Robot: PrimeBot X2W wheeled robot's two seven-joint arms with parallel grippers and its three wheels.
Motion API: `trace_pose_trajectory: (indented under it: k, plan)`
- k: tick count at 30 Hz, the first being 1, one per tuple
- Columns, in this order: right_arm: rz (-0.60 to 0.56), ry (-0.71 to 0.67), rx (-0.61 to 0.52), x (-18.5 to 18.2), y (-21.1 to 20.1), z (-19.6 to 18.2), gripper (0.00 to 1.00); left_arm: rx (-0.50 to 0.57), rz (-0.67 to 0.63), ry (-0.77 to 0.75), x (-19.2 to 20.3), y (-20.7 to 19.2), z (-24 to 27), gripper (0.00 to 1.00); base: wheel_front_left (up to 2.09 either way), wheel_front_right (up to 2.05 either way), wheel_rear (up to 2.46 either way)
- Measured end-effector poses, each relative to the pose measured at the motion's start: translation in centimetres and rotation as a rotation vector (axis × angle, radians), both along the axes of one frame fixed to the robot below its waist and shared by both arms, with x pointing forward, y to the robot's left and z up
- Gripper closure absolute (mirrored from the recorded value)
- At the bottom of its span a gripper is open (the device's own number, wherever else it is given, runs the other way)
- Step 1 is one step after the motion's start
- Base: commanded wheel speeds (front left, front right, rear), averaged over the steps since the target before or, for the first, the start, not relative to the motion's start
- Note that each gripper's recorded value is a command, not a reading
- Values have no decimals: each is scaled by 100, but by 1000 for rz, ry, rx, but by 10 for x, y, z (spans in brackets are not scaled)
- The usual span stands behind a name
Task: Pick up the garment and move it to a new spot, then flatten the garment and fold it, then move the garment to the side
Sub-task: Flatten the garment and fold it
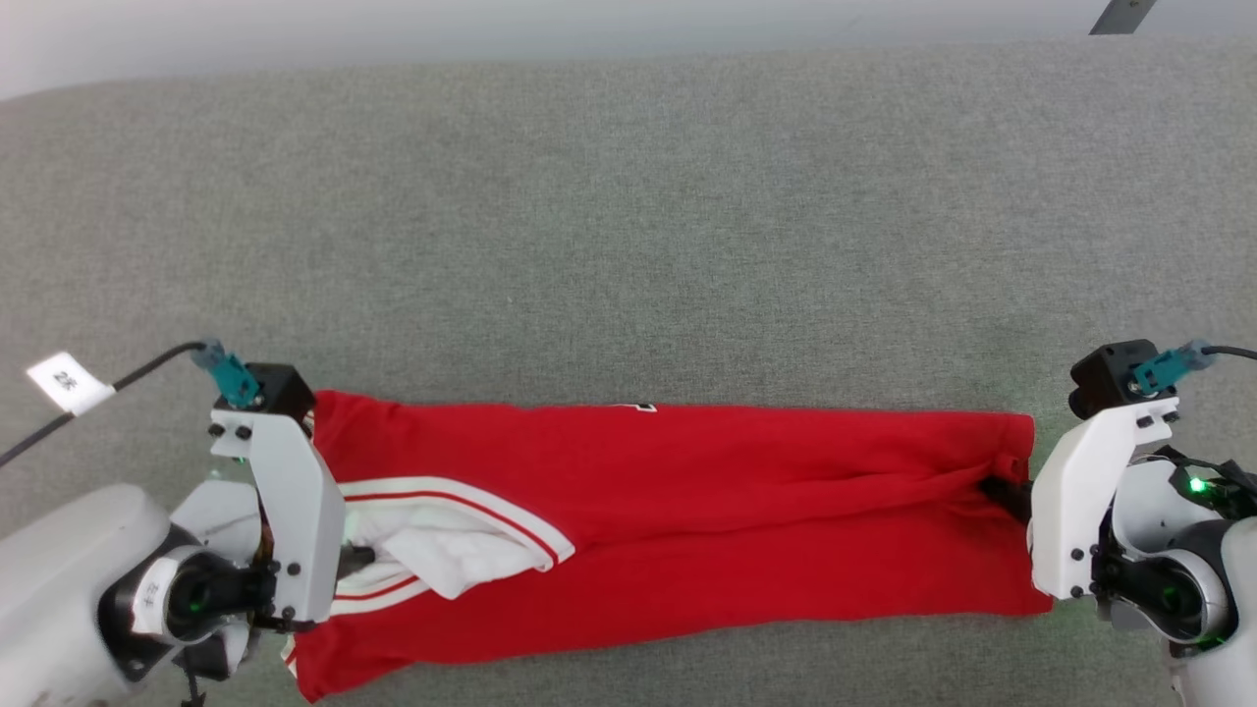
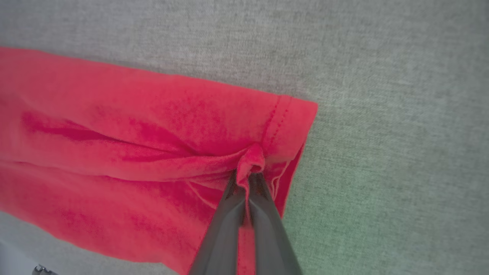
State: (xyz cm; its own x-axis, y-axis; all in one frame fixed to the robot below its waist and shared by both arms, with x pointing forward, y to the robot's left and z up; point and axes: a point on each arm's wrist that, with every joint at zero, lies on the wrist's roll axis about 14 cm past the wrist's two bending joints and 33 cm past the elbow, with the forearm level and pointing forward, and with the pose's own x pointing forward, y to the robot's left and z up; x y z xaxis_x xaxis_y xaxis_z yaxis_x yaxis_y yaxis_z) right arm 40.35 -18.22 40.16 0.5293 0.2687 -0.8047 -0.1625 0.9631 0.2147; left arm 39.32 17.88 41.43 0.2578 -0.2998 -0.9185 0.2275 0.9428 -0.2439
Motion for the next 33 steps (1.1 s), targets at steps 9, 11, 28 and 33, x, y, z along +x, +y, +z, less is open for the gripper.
trace_pose_trajectory:
  k: [9,11,28,33]
  plan:
    - [6,-3,3,3,4,4,2,-46,40,-49,12,1,-1,0,0,0,0]
    - [1,-10,8,3,3,9,0,-58,52,-97,17,1,8,0,0,0,0]
    - [-77,-67,25,-8,-21,40,0,-143,274,-774,23,44,89,0,0,0,0]
    - [-91,-19,25,-10,-21,28,0,-112,360,-934,11,71,95,0,0,0,0]
